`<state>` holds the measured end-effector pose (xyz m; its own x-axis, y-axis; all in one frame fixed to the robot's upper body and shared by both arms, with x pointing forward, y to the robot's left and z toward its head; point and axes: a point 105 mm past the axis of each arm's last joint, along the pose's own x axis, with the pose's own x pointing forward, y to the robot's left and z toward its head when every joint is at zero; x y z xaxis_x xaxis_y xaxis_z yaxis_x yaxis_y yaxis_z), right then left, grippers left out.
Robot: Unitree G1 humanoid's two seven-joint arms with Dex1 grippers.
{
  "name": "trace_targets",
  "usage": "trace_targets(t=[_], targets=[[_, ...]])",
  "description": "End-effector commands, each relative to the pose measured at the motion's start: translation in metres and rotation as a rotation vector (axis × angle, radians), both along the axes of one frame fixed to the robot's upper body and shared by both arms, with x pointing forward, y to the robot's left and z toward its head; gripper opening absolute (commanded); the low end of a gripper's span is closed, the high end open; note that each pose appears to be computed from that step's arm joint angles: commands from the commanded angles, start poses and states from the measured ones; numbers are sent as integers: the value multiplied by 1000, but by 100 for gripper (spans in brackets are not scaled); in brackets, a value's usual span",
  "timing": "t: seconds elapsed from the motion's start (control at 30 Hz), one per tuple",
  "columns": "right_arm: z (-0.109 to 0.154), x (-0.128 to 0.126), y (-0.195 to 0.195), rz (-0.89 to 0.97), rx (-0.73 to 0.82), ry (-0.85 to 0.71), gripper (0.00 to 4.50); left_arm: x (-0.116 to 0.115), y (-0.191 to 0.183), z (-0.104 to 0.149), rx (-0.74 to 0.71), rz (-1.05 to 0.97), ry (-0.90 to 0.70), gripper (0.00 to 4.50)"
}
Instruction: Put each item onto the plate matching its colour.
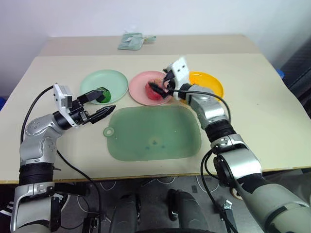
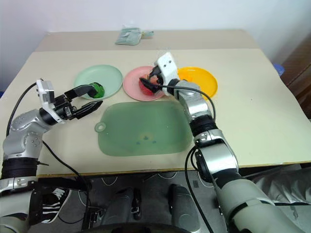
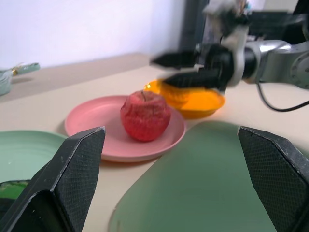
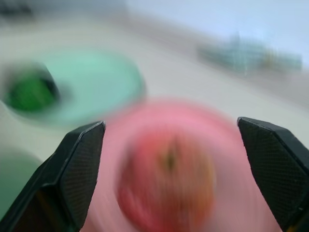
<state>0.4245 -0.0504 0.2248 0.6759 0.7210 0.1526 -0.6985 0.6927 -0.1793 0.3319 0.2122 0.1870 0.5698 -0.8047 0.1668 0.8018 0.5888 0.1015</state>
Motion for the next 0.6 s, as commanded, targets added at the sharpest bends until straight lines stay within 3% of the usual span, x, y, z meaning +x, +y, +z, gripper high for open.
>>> trace_targets(t=[0.03,0.13,0.3,0.37,0.47,0.6], targets=[[37,-44,-36,123,127,-139,446,-4,-5,10,4,-41,-51,450],[26,-89,-63,207,87,-130,446,-5,-14,8,1,-89,-42,450],[-17,-153,-102,226,-181,-10,446,-8,-27,-5,19,-189,3,450],[-21,-168,-121,187,-259,21,446,-9,-32,-18,89,-224,3,450],[-20,-182,-135,151,-314,54,446,-6,-33,-20,71,-262,18,450],[-25,-185,-151,82,-343,85,446,-1,-41,-20,56,-284,24,450]])
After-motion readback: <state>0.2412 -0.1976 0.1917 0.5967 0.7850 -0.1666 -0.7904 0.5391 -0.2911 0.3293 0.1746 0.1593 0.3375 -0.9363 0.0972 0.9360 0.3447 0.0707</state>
